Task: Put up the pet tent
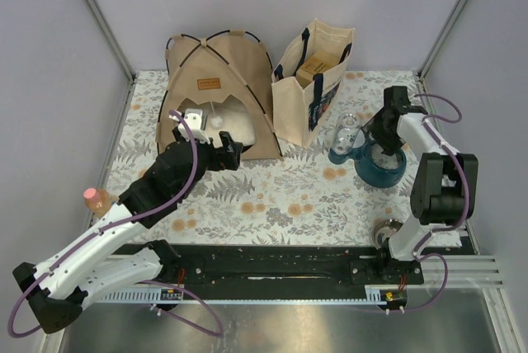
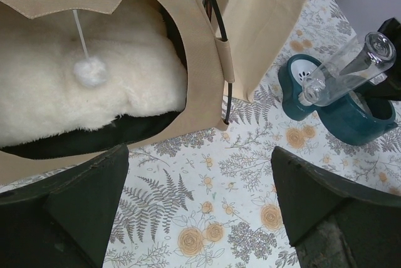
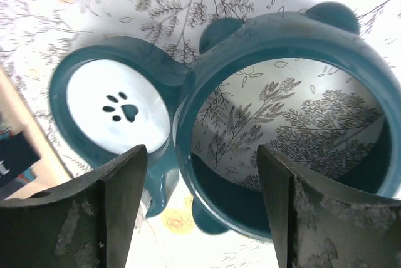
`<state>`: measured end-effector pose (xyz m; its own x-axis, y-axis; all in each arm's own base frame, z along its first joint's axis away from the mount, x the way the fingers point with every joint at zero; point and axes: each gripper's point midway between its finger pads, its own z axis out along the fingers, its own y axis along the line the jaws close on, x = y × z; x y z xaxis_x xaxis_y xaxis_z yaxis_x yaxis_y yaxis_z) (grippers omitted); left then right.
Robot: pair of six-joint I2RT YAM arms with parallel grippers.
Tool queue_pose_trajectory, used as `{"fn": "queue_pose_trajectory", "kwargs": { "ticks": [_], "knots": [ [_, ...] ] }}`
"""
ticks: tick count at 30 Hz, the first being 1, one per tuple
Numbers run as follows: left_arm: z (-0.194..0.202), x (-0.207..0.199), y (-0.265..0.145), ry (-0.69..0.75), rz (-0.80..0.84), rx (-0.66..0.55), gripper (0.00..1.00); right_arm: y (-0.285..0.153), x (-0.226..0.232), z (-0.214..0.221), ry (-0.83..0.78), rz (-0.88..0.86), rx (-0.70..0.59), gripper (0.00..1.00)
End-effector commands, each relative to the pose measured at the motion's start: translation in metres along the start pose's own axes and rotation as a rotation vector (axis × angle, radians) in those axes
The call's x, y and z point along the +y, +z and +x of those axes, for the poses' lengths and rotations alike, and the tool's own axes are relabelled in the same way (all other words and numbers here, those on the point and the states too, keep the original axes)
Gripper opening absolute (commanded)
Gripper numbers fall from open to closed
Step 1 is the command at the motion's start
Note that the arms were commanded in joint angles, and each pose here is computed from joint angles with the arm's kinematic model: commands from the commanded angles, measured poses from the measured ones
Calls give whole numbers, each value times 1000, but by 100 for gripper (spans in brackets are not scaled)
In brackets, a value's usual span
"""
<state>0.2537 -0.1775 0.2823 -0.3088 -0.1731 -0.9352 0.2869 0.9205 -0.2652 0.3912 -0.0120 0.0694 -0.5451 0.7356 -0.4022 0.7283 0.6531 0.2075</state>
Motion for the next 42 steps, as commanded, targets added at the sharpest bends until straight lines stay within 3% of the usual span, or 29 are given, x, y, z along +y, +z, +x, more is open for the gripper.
{"fn": "queue_pose_trajectory", "kwargs": {
  "ticks": [1, 5, 8, 13, 16, 24, 35, 42],
  "knots": [
    [-22, -10, 1, -28, 48, -63, 99, -50, -5, -32, -67, -42, -127, 79],
    [-22, -10, 2, -26, 54, -63, 99, -68, -1, -43, -195, -83, -156, 70],
    [-22, -9, 2, -26, 60, -60, 99, -65, 2, -51, -410, -91, -144, 64],
    [-25, -7, -1, -19, 64, -61, 99, -41, -34, -73, -762, 146, -108, 62],
    [-28, -2, -4, -14, 58, -67, 99, -31, -35, -75, -883, 143, -80, 62],
    [-30, 9, -4, -21, 37, -67, 99, -8, -26, -84, -990, 144, -36, 63],
    [-28, 19, 1, -28, 23, -55, 99, 22, -24, -50, -1071, 34, 120, 59],
    [-27, 21, 4, -38, 20, -47, 99, 23, -28, -47, -1069, 41, 133, 56]
  ]
}}
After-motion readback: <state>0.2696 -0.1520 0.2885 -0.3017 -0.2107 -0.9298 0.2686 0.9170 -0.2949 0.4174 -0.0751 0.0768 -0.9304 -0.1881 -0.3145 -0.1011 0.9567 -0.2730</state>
